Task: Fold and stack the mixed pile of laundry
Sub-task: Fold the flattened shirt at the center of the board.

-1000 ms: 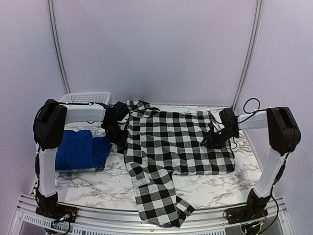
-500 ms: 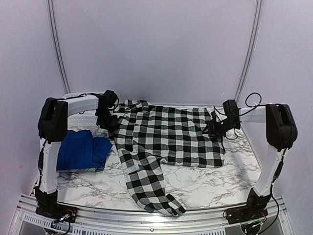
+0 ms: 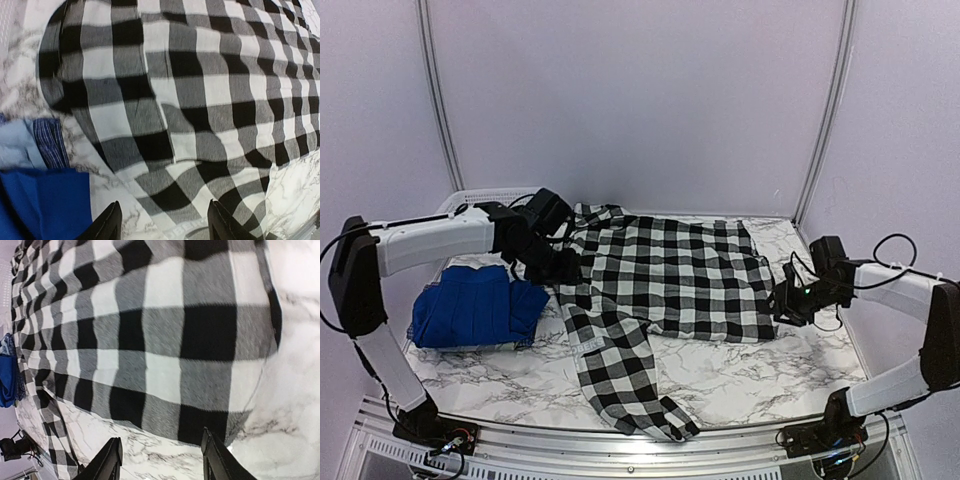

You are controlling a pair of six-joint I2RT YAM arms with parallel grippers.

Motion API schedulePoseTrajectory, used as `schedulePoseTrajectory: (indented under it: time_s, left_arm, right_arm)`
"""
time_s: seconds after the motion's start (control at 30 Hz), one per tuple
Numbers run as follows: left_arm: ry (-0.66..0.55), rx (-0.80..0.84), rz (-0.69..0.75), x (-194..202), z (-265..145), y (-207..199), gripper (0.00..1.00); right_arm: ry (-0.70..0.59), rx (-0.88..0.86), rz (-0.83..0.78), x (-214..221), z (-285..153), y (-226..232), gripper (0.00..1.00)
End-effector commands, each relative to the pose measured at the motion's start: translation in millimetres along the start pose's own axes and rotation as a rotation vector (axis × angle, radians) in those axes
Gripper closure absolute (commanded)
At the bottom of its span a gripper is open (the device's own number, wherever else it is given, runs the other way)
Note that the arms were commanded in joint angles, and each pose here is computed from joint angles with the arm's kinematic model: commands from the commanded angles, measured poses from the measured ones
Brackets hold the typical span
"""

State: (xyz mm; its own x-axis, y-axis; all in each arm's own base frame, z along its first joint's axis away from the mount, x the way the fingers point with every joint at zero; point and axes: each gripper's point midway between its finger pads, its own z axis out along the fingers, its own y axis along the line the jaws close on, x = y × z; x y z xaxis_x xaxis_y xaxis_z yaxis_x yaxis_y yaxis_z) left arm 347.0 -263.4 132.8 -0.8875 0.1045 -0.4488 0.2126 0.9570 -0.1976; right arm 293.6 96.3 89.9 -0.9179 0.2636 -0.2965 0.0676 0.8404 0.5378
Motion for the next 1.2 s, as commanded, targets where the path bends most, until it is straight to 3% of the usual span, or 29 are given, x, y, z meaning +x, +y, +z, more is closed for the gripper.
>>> schedulePoseTrajectory:
  time_s: [0.0,0.13,0.3,0.5,0.83,1.17]
  left_arm:
    - [0.028,0.038,-0.183,48,6,2,0.39]
    - [0.073,0.034,-0.241,91,13,3,0.39]
    - [0.105,0.038,-0.246,117,18,-8,0.39]
    - [0.140,0.050,-0.290,141,27,-17,0.46]
    - [0.190,0.012,-0.300,163,51,-18,0.54]
    - [0.224,-0.043,-0.285,173,64,-24,0.82]
  right_arm:
    - [0.006,0.084,0.135,26,-2,-27,0.51]
    - [-0.025,0.136,0.177,34,1,-46,0.56]
    - [-0.020,0.144,0.197,39,15,-58,0.58]
    - [0.022,0.112,0.224,48,34,-62,0.67]
    - [0.004,0.062,0.192,41,27,-49,1.00]
    - [-0.044,0.062,0.152,31,10,-40,1.00]
